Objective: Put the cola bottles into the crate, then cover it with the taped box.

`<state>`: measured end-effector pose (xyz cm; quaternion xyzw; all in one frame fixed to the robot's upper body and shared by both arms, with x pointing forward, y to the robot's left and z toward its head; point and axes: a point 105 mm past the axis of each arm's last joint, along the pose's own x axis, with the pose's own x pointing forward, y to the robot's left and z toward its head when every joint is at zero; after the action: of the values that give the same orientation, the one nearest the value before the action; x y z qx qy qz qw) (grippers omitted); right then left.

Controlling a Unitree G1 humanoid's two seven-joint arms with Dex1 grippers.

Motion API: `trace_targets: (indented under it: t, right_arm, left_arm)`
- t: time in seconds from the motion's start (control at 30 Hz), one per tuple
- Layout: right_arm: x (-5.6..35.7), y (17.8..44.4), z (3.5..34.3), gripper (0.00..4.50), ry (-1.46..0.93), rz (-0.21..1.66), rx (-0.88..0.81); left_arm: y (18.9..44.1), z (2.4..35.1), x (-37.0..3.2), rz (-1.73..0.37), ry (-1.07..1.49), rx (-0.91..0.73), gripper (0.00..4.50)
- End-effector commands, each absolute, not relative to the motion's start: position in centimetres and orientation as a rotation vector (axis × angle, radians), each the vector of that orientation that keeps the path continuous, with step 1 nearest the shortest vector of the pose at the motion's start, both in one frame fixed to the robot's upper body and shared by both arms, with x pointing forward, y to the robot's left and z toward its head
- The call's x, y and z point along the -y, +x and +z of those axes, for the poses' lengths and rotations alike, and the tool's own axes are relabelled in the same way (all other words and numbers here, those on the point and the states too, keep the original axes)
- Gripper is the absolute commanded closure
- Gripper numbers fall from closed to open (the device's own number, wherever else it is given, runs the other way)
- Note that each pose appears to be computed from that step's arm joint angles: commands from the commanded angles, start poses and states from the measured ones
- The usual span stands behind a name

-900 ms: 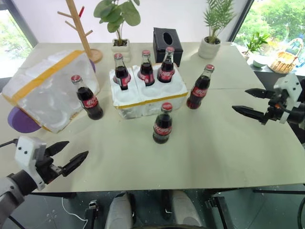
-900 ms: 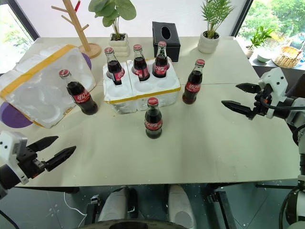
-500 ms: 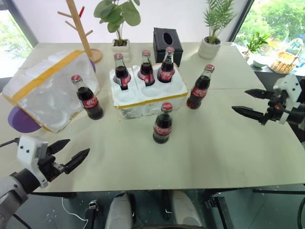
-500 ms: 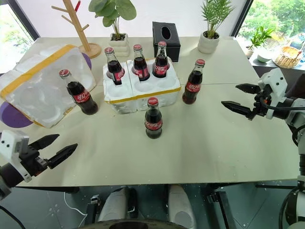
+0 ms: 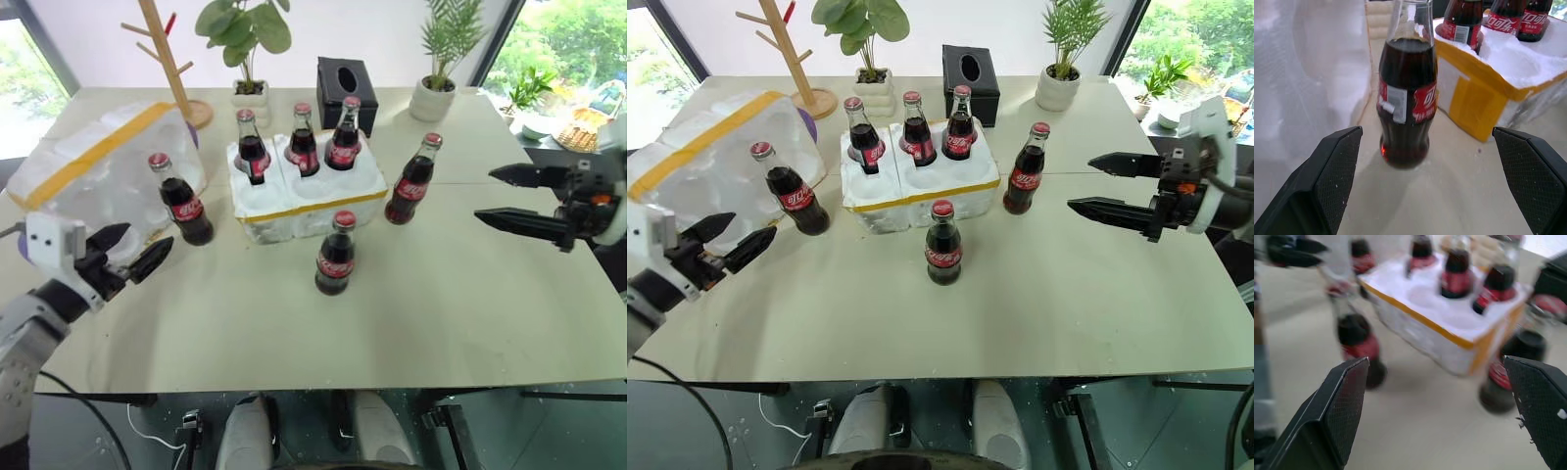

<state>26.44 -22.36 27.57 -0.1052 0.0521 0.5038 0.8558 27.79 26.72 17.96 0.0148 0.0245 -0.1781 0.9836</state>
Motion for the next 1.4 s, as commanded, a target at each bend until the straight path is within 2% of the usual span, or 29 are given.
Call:
trace_targets:
  t: [0.03,0.23,0.6,0.7,0.77,0.87,1.1,1.2,1.27,1.4]
  right_arm:
    - [20.6,24.6,29.6,0.0,-0.201,1.15,-0.059]
    - [19.1,23.6,29.2,0.0,-0.195,1.201,-0.074]
    - [18.1,24.1,28.9,0.0,-0.166,1.199,-0.057]
    - [17.8,24.1,28.8,0.0,-0.166,1.204,-0.056]
    - [17.8,24.1,28.7,0.0,-0.167,1.204,-0.057]
    - [17.8,24.2,28.5,0.0,-0.166,1.199,-0.058]
    - [18.3,24.5,27.9,0.0,-0.165,1.17,-0.066]
    - [18.5,24.6,27.7,0.0,-0.165,1.152,-0.067]
    - [18.6,24.8,27.6,0.0,-0.163,1.14,-0.063]
    - [18.7,25.2,27.5,0.0,-0.16,1.117,-0.049]
  left_arm:
    - [29.7,18.7,-26.5,-0.358,0.08,-0.015,0.04]
    - [32.4,18.6,-25.4,-0.402,0.111,0.002,0.04]
    - [36.5,17.6,-24.9,-0.381,0.139,0.0,0.04]
    - [36.4,17.9,-24.8,-0.399,0.148,0.01,0.85]
    - [35.9,18.1,-24.8,-0.418,0.153,0.004,1.82]
    - [34.4,18.9,-24.4,-0.5,0.179,0.0,1.81]
    - [30.3,23.9,-22.5,-0.733,0.138,0.01,1.81]
    - [29.6,26.6,-21.3,-0.846,0.112,0.028,1.81]
    - [30.1,28.5,-20.4,-0.888,0.112,0.073,1.81]
    - [33.2,31.1,-18.3,-0.914,0.125,0.165,1.81]
